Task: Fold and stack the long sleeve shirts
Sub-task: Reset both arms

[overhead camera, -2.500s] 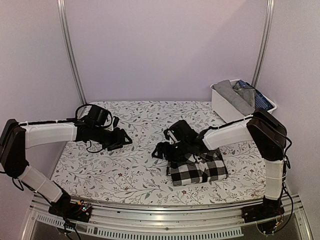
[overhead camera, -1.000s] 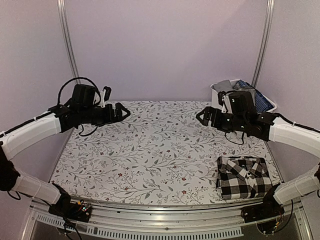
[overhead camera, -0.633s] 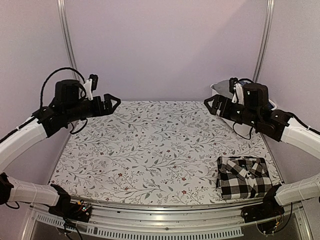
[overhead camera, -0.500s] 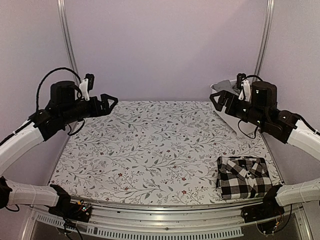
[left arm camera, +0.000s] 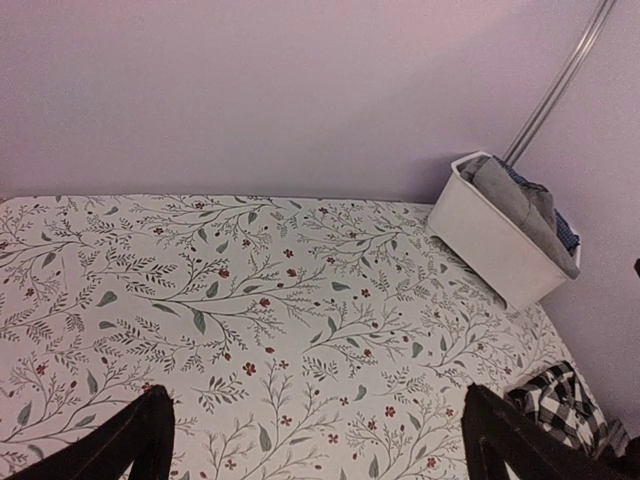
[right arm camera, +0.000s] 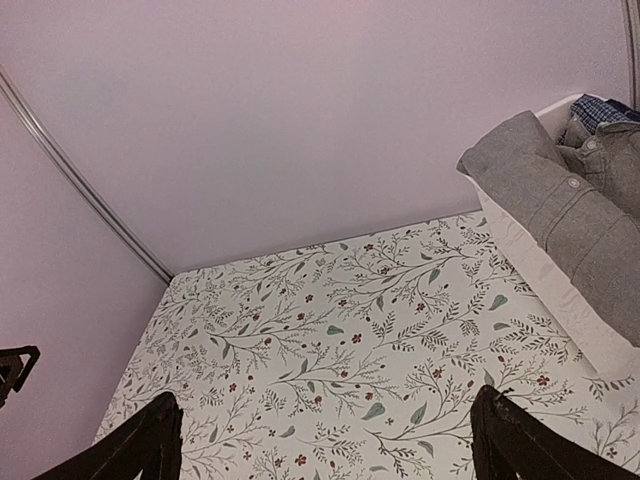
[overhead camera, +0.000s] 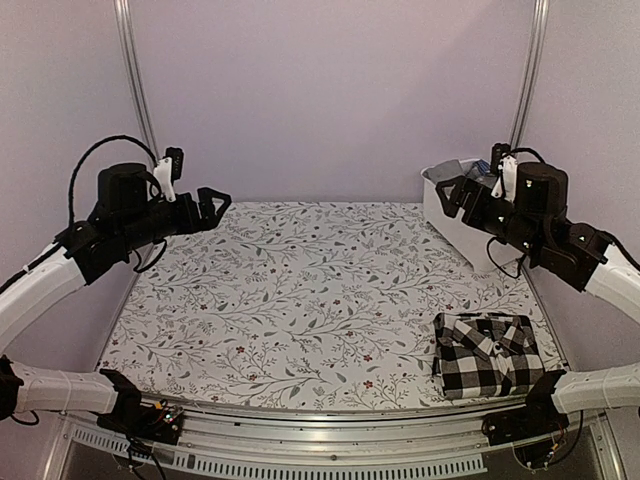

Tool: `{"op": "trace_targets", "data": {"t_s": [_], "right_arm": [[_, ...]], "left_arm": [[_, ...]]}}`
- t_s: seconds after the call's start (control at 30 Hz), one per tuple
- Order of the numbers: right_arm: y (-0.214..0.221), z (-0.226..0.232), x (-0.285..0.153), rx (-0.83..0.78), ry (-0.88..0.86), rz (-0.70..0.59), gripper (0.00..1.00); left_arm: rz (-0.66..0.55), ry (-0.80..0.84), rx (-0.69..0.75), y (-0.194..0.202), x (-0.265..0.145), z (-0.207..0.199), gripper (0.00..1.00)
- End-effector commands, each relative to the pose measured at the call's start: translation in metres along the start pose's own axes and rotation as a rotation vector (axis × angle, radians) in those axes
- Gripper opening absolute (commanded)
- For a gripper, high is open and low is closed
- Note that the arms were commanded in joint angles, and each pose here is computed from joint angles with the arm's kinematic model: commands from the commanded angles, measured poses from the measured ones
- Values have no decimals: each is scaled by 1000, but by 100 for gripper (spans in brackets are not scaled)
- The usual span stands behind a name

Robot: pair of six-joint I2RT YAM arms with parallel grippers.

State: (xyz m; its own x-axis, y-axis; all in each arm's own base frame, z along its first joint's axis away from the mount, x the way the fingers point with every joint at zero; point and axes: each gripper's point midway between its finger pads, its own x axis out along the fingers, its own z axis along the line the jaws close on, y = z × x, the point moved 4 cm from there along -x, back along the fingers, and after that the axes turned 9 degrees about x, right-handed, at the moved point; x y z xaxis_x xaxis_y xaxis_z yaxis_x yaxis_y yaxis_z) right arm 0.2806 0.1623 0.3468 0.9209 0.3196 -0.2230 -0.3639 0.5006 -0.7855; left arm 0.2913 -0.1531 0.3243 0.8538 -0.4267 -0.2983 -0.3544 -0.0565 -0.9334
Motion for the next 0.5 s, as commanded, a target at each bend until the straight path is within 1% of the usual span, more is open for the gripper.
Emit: {"op": "trace_targets", "data": {"t_s": [0.0,0.47], "right_arm": [[-6,-3,-6,-12,12,-29,99],[-4,-2,0,-23,7,-30,99]], "left_arm": [[-23,-16,15,-4,-5,2,100],[-29,-22,37,-9,-4,1,100]]}}
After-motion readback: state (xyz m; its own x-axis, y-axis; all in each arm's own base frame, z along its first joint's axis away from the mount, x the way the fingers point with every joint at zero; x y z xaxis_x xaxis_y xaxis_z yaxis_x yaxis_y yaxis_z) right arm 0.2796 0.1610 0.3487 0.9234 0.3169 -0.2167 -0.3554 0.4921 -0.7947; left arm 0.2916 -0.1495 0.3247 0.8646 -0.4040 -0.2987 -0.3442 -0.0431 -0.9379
